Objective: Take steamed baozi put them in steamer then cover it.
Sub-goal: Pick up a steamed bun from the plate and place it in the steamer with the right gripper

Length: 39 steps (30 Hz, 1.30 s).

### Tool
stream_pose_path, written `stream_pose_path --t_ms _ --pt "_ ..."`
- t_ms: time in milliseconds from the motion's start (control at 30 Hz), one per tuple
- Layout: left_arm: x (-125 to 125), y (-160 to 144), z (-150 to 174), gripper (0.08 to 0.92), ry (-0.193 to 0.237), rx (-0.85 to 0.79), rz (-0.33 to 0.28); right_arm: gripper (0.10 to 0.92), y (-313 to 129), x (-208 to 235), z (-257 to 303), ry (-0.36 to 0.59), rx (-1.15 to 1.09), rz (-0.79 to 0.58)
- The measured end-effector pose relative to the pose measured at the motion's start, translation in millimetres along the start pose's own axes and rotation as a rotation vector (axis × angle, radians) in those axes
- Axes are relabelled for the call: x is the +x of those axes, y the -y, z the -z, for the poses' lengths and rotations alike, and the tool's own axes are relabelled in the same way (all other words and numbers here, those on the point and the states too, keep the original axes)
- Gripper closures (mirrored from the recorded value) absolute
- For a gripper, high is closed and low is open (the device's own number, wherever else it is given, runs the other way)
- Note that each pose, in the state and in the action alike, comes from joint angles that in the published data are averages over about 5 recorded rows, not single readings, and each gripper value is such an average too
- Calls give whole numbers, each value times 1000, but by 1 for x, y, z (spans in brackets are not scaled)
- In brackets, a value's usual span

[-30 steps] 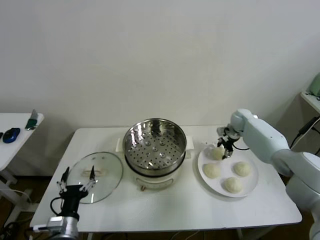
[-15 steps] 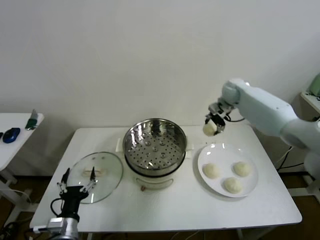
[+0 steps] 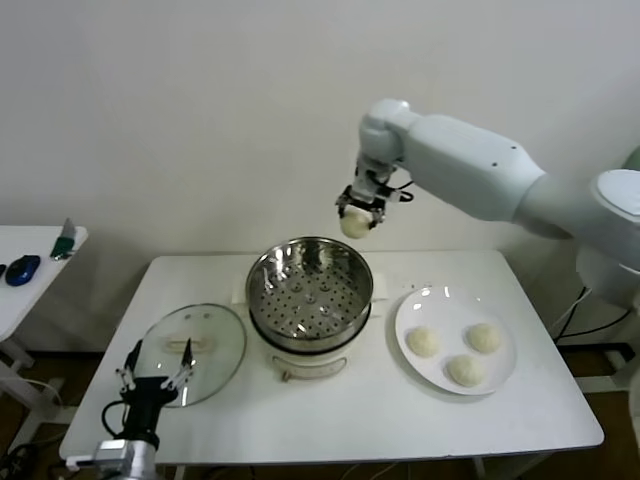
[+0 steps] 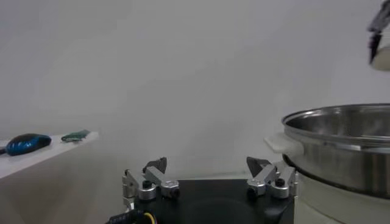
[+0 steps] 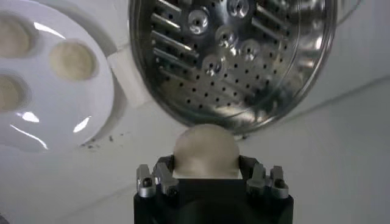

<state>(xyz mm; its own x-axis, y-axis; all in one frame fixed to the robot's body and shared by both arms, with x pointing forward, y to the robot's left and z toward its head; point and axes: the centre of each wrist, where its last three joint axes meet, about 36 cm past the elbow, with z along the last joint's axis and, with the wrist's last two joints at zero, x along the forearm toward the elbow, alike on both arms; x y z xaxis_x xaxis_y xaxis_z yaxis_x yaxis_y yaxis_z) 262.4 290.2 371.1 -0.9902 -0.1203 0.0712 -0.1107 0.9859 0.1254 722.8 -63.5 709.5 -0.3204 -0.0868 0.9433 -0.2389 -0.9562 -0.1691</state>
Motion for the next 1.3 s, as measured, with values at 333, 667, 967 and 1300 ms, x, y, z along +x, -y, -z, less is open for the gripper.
stream_pose_path --t_ms 333,667,967,1300 --pt "3 -5 1 177 -5 -1 2 335 47 -50 43 3 212 26" --pt "6 -6 -4 177 -16 -1 4 327 60 -96 70 19 287 55" --pt "8 -5 -5 177 -22 2 6 220 61 -118 82 30 307 66" --pt "12 -5 -9 177 -32 5 8 199 59 -109 75 35 303 52"
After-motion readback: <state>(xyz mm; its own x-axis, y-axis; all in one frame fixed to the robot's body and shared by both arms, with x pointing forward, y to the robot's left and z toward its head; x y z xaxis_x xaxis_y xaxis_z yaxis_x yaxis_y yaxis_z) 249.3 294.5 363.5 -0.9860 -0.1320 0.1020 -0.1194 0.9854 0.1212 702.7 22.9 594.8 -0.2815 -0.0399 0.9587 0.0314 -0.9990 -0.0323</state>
